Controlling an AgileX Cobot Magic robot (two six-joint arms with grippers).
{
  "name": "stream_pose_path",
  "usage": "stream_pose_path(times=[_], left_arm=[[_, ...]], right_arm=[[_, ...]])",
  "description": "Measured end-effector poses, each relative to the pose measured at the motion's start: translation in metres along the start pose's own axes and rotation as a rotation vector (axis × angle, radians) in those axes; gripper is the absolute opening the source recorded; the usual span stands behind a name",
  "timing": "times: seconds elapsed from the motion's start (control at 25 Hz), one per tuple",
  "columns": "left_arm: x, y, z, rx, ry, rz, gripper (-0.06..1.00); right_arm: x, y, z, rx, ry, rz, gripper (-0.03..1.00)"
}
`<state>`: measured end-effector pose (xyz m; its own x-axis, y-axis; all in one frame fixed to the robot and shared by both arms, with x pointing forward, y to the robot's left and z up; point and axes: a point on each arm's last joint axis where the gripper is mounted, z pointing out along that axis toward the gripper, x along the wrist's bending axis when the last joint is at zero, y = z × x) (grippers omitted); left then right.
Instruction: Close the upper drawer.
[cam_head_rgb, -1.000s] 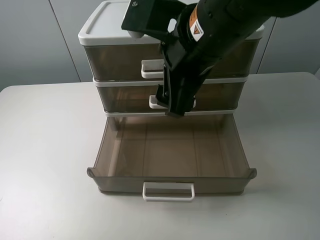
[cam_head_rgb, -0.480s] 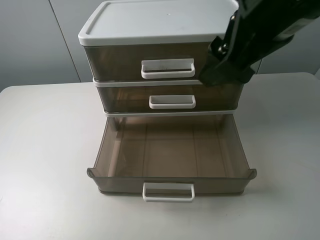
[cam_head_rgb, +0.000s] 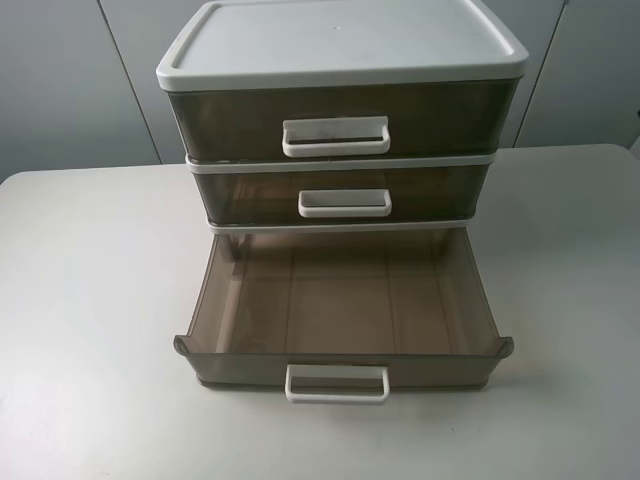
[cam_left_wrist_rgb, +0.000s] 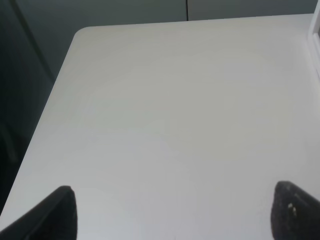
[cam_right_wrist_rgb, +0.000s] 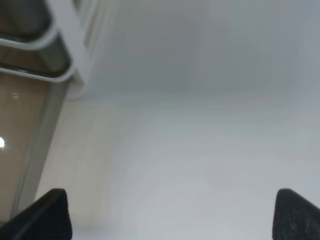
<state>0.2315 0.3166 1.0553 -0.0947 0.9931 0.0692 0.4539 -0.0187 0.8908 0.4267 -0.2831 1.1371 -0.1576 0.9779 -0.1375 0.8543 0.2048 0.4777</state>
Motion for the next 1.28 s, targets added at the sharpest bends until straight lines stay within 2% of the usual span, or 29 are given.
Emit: stream_pose_path(times=[0.2,0.56,0.76,1.04,1.28], left_arm=[[0.000,0.000,0.000,0.000,0.000,0.000,0.74],[0.000,0.000,0.000,0.000,0.000,0.000,0.74],[0.000,0.000,0.000,0.000,0.000,0.000,0.74],[0.000,0.000,0.000,0.000,0.000,0.000,0.74],[0.000,0.000,0.000,0.000,0.000,0.000,0.74]], right_arm=[[-0.008,-0.044,-0.017,-0.094,-0.043,0.095,0.61],[0.002,-0.130,-0.049,-0.338,-0.061,0.200,0.61],[0.016,-0.168,-0.042,-0.461,0.014,0.228,0.61],[0.033,-0.203,-0.034,-0.599,0.088,0.086,0.61],[0.041,-0.209,-0.026,-0.584,0.161,0.005,0.61]])
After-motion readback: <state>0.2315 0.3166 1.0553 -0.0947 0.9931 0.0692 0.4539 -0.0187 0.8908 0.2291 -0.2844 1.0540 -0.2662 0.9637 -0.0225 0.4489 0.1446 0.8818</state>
